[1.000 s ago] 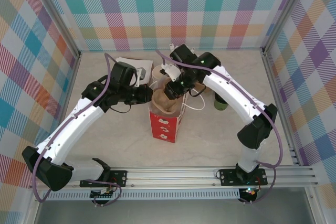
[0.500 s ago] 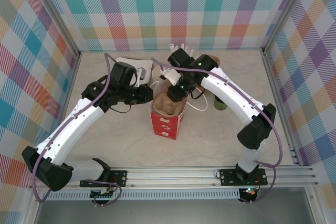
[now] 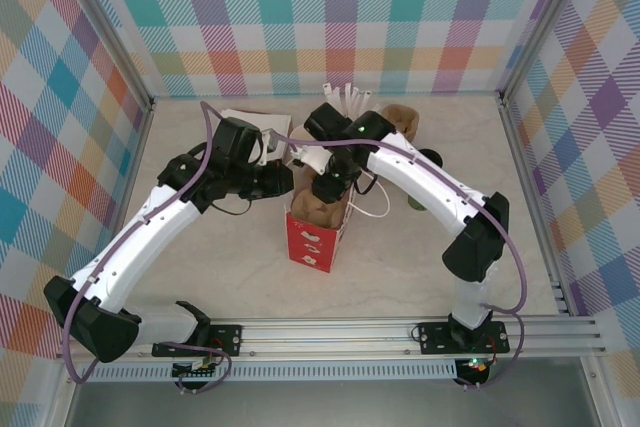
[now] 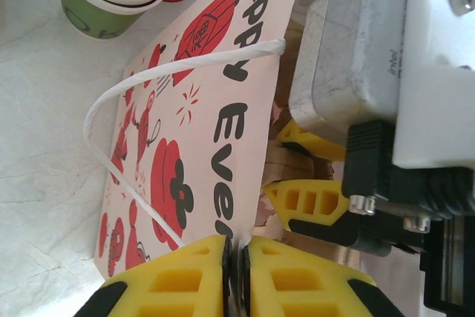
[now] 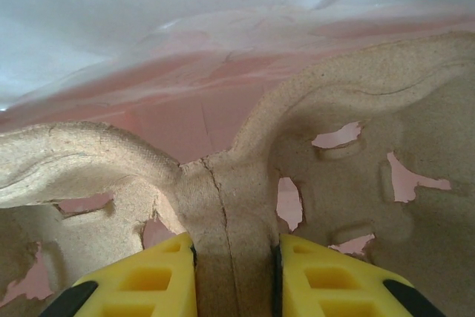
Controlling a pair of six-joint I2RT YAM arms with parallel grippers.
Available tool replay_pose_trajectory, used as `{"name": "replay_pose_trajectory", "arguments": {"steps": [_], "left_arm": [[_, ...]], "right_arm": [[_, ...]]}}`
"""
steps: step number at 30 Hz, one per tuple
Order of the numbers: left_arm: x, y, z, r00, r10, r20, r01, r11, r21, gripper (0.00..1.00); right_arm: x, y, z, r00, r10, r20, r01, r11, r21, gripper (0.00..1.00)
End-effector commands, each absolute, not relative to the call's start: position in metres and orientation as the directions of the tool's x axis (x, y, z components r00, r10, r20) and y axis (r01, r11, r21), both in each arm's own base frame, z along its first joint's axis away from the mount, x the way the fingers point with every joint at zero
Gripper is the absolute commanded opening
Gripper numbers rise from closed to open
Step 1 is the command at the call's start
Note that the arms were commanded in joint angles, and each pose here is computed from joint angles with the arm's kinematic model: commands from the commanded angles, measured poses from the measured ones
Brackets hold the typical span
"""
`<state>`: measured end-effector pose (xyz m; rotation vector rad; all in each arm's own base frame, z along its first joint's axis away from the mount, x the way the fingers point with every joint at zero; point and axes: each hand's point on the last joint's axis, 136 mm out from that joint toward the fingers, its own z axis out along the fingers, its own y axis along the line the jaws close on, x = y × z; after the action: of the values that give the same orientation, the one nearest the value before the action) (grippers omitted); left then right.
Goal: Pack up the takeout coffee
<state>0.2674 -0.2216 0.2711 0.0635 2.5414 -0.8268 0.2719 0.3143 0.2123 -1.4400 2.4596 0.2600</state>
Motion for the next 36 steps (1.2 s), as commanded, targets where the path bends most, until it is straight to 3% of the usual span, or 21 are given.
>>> {"name": "replay_pose_trajectory", "arguments": {"steps": [1,13,24,36], "left_arm": [[0.275,-0.224,0.283,-0.876,-0.136,-0.462,0.171,0.809,-0.562,0.13],[0.276,-0.21,0.278,-0.871,-0.164,-0.462,0.117,0.846,-0.52,0.13],[0.279,-0.204,0.273,-0.868,-0.178,-0.463,0.085,0.866,-0.493,0.13],[0.281,-0.195,0.269,-0.863,-0.195,-0.466,0.051,0.884,-0.464,0.13]], "right_arm": [[0.271,0.321,0.202,-0.43,-0.846,-0.314,-0.894,0.447,0.023,0.27],[0.271,0.314,0.174,-0.434,-0.866,-0.249,-0.896,0.444,0.015,0.29],[0.266,0.315,0.199,-0.422,-0.846,-0.326,-0.898,0.44,0.023,0.29],[0.268,0.306,0.199,-0.402,-0.861,-0.311,-0.903,0.428,-0.018,0.31]]}}
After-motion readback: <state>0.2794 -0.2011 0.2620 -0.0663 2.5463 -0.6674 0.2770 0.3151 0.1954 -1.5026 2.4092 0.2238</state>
